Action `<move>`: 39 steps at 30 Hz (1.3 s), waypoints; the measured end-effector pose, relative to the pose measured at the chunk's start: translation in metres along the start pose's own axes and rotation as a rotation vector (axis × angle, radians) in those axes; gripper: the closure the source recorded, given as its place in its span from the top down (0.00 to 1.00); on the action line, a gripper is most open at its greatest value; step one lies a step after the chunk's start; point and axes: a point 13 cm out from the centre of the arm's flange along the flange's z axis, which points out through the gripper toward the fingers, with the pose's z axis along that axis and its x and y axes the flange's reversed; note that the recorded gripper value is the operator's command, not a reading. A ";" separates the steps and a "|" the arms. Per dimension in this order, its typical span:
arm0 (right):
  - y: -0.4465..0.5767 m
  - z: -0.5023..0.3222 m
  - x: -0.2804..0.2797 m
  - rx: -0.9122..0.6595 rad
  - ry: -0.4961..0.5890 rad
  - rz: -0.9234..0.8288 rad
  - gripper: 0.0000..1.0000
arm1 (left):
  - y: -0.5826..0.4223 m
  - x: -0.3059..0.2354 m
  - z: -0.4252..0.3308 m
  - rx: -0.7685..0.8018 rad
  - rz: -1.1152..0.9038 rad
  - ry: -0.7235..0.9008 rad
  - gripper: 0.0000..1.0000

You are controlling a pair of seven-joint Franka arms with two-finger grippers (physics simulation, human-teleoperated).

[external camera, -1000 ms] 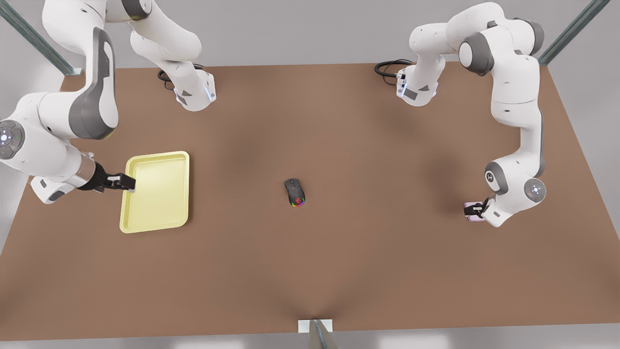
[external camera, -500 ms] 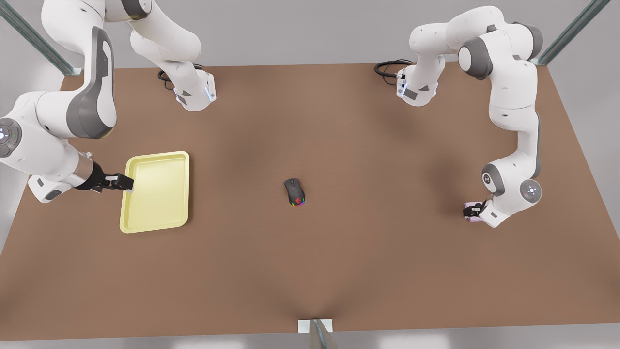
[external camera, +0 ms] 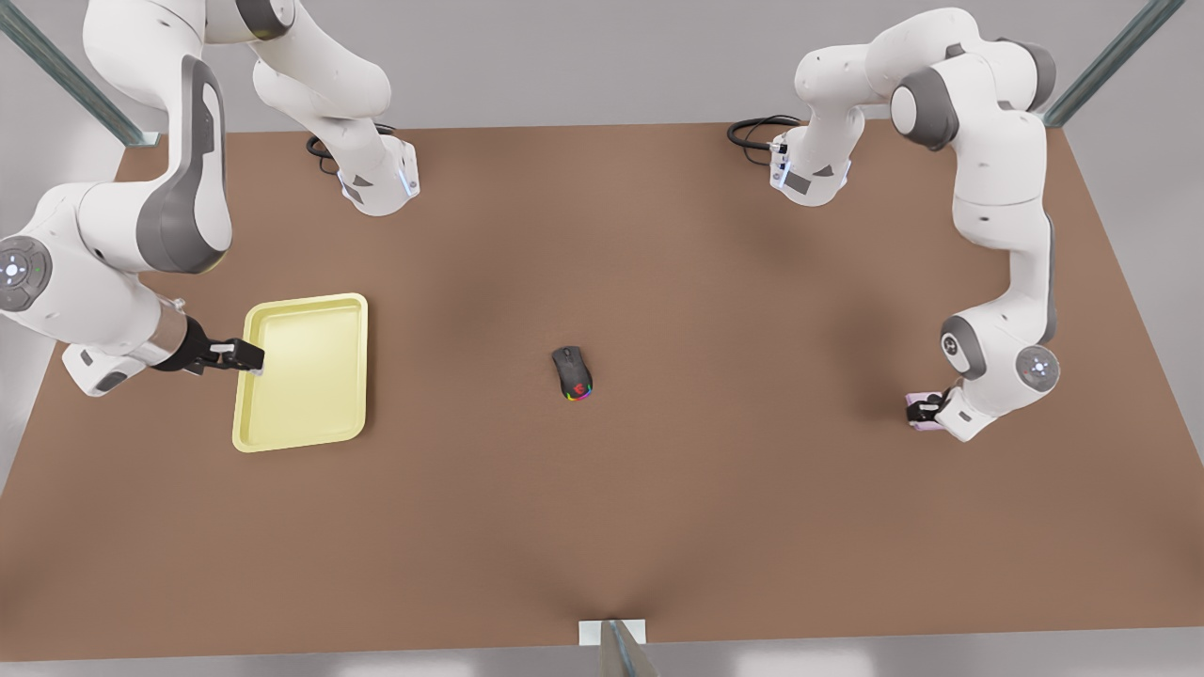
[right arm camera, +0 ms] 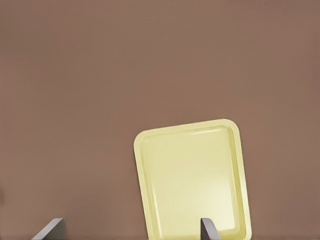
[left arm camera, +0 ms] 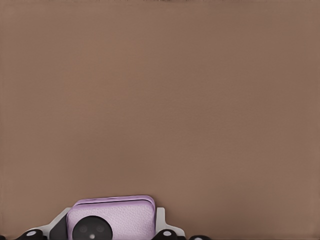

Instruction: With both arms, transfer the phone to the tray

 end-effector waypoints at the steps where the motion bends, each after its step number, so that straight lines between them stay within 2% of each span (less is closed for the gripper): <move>1: 0.000 -0.001 0.000 0.000 -0.001 0.000 1.00 | 0.000 -0.002 -0.004 0.000 0.001 -0.005 0.78; 6: 0.000 -0.001 -0.001 0.000 -0.003 0.001 1.00 | -0.035 -0.050 -0.048 0.000 0.058 -0.059 0.78; 12: 0.001 0.000 -0.002 0.000 -0.005 0.000 1.00 | -0.197 -0.119 -0.137 -0.001 0.241 -0.112 0.78; 17: -0.001 -0.002 -0.003 0.000 -0.010 0.002 1.00 | -0.380 -0.099 -0.156 0.052 0.347 -0.073 0.78; 23: -0.008 -0.010 -0.001 0.006 -0.021 0.009 1.00 | -0.552 -0.069 -0.149 0.089 0.349 -0.071 0.78; 34: -0.009 -0.001 0.000 0.005 0.001 0.006 1.00 | -0.691 -0.056 -0.091 0.202 0.121 -0.156 0.78; 39: -0.008 0.001 -0.001 0.005 0.003 0.003 1.00 | -0.776 -0.004 -0.114 0.261 0.106 -0.192 0.78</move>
